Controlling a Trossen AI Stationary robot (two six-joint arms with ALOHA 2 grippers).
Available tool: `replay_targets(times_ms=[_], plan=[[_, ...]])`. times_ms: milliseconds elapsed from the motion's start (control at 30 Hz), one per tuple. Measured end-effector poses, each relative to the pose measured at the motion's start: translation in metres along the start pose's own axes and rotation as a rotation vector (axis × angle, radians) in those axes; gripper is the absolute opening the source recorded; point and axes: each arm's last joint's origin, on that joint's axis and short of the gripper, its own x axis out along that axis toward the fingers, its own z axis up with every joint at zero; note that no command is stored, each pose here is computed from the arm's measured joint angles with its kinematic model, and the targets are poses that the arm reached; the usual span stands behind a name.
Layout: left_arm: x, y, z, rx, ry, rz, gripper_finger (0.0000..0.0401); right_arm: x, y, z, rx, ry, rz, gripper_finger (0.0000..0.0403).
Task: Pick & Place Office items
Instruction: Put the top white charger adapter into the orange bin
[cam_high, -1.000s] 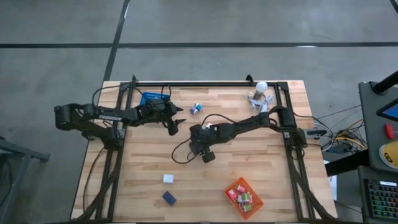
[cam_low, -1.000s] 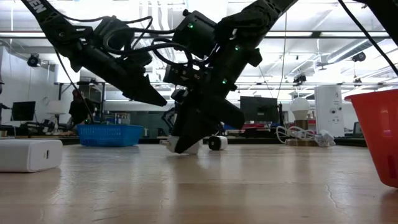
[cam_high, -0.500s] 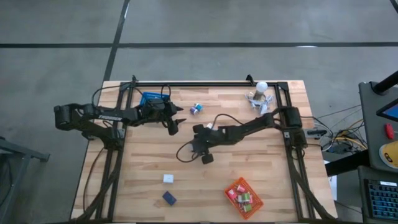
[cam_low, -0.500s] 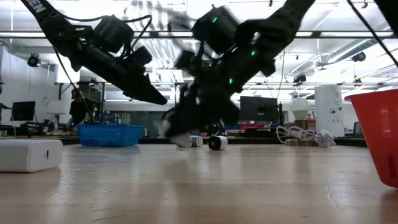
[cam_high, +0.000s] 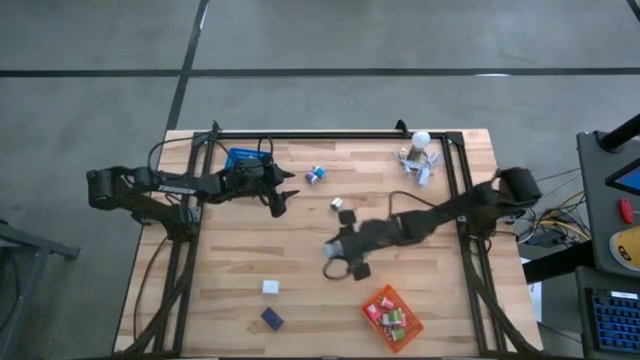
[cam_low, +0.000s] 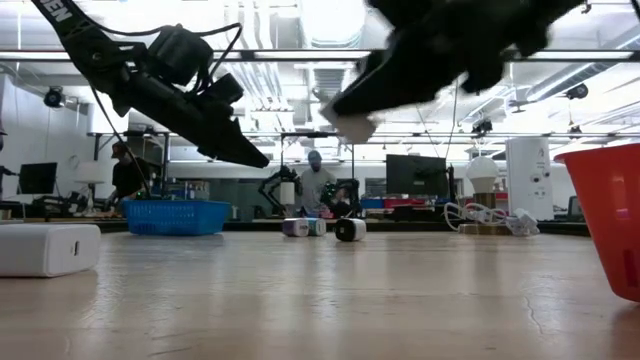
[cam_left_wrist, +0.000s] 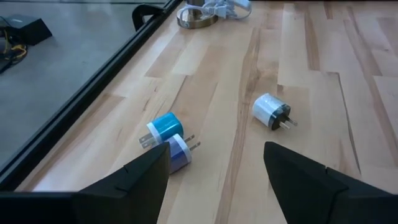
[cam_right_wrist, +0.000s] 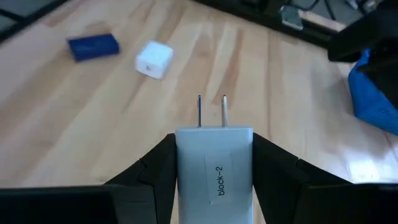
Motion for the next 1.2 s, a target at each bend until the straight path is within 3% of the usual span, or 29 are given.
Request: replay_targets(times_ms=[200,433,833,1000,1200], plan=[[0.0,0.0,-0.001,-0.001,-0.002,0.0,0.0259,-0.041,0.039,0.015,0.045,0.063,-0.018,0.0158],[0.0,0.0,-0.001,-0.002,-0.001,0.0,0.0259,-0.062,0.08,0.025,0.147,0.156,0.015,0.0158],[0.0,0.0,-0.001,-0.003,-0.007,0.001,0.0259,-0.056,0.134,0.034,0.214,0.392,0.068,0.0158],[0.0,0.0,0.0,-0.003,-0.009,0.002,0.0259,-0.045,0.149,0.033,0.212,0.562,0.11,0.0158],[0.0,0.0,0.0,-0.003,-0.012,0.002,0.0259,-0.035,0.161,0.029,0.233,0.647,0.16,0.0158]])
